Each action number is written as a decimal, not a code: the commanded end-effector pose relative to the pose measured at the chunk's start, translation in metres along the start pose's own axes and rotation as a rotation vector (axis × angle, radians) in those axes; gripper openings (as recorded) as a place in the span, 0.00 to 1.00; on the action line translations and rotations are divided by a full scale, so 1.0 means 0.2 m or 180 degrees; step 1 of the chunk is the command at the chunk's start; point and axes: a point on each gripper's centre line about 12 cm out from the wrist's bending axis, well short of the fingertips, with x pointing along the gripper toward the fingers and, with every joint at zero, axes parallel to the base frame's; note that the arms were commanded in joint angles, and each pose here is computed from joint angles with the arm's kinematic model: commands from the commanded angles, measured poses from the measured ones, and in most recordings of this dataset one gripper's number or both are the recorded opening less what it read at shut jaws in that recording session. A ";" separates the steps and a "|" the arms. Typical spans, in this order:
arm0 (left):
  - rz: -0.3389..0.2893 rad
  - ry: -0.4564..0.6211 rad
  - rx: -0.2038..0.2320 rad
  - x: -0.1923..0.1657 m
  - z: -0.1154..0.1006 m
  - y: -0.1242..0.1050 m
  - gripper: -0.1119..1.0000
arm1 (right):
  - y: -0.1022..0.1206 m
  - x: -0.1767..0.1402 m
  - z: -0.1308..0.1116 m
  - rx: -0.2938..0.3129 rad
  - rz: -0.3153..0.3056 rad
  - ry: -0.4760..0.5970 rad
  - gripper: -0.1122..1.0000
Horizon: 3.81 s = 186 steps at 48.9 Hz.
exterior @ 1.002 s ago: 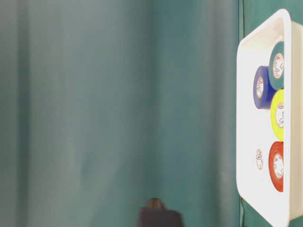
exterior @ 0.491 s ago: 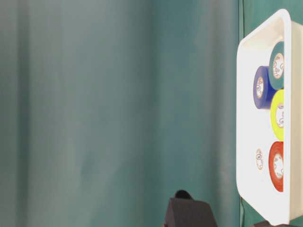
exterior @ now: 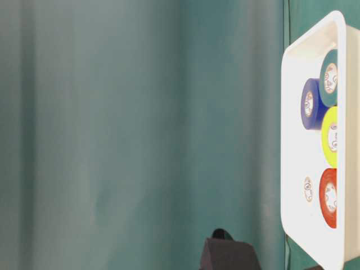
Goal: Put the tape into the white case with the left arm.
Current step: 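Close the left gripper inside the black roll's hole, then lift and carry the black roll into the white tray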
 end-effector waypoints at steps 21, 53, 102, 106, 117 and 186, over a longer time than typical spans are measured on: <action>-0.0019 -0.0280 0.0108 -0.25 0.20 -0.04 0.29 | 0.00 0.00 0.02 -0.0005 0.0000 -0.0044 0.01; -0.0019 -0.0087 0.0072 -0.41 0.22 0.01 0.29 | 0.00 0.00 0.02 -0.0004 -0.0005 -0.0039 0.01; 0.1114 -0.0137 -0.0907 -0.62 -0.17 0.99 0.29 | 0.00 0.00 0.02 -0.0005 0.0000 -0.0039 0.01; 0.1168 -0.0106 -0.0965 -0.62 -0.22 1.03 0.29 | 0.00 0.00 0.02 -0.0004 -0.0005 -0.0043 0.01; 0.1237 -0.0045 -0.1092 -0.64 -0.29 1.10 0.29 | 0.00 0.00 0.02 -0.0004 -0.0005 -0.0043 0.01; 0.1327 -0.0332 -0.0887 -0.45 0.18 1.51 0.29 | 0.00 0.00 0.02 -0.0004 -0.0005 -0.0039 0.01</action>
